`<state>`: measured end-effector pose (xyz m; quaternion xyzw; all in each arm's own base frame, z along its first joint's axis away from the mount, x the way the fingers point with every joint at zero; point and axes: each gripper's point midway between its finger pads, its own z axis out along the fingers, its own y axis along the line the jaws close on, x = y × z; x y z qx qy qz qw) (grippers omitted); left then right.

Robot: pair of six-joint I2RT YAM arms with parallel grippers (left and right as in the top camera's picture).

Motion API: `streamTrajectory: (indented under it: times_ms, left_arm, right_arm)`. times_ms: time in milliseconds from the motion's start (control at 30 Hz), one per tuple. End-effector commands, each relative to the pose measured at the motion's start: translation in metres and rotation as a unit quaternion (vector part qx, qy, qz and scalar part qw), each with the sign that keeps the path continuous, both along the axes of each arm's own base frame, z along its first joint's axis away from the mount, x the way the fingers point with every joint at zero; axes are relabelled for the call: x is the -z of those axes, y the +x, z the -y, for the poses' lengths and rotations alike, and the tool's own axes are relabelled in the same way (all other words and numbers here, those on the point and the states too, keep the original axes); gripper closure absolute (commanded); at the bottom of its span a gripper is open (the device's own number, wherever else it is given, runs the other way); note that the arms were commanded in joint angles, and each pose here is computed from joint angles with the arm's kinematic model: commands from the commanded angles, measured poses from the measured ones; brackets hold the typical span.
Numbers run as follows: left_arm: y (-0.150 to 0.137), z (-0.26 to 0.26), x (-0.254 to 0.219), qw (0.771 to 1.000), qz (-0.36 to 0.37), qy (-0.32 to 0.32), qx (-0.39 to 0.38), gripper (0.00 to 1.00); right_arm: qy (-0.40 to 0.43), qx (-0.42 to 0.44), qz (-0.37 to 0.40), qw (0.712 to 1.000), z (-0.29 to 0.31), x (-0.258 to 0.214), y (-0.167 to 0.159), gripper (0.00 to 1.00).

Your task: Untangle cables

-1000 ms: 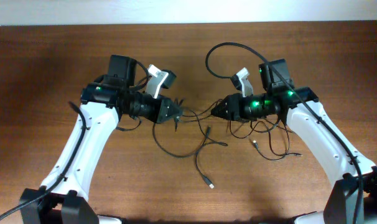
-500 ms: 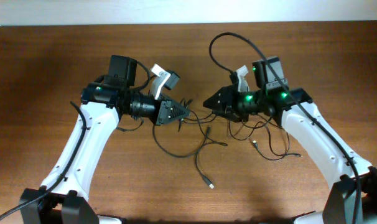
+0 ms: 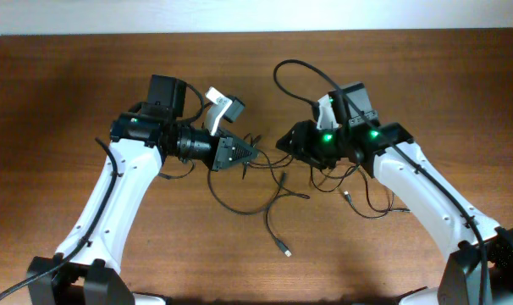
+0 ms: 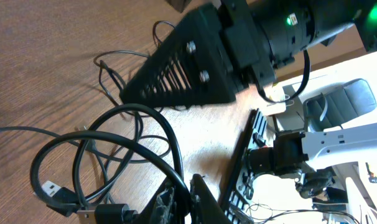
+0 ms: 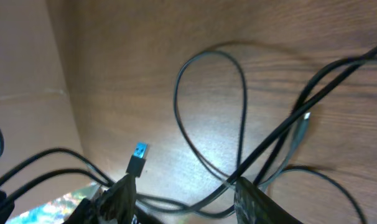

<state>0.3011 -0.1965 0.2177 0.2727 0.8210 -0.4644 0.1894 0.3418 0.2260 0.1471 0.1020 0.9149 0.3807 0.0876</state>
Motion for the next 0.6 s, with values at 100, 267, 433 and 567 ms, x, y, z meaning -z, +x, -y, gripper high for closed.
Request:
streamTrajectory:
  times_ms: [100, 267, 433, 567]
  left_arm:
    - [0.001, 0.001, -0.003, 1.000, 0.008, -0.008, 0.007, 0.91]
    - [0.001, 0.002, -0.004, 1.000, 0.008, -0.010, 0.007, 0.91]
    - [0.001, 0.002, -0.004, 1.000, 0.007, -0.010, 0.007, 0.91]
    - [0.001, 0.002, -0.004, 1.000, 0.007, -0.010, 0.007, 0.91]
  right_arm:
    - [-0.020, 0.020, -0.007, 1.000, 0.014, 0.005, 0.002, 0.49]
    - [-0.015, 0.028, -0.032, 0.999, -0.002, 0.006, -0.007, 0.49]
    - [-0.016, 0.029, -0.045, 0.998, -0.014, 0.007, -0.016, 0.49]
    - [-0.050, 0.066, -0.035, 0.996, -0.002, 0.014, -0.006, 0.54]
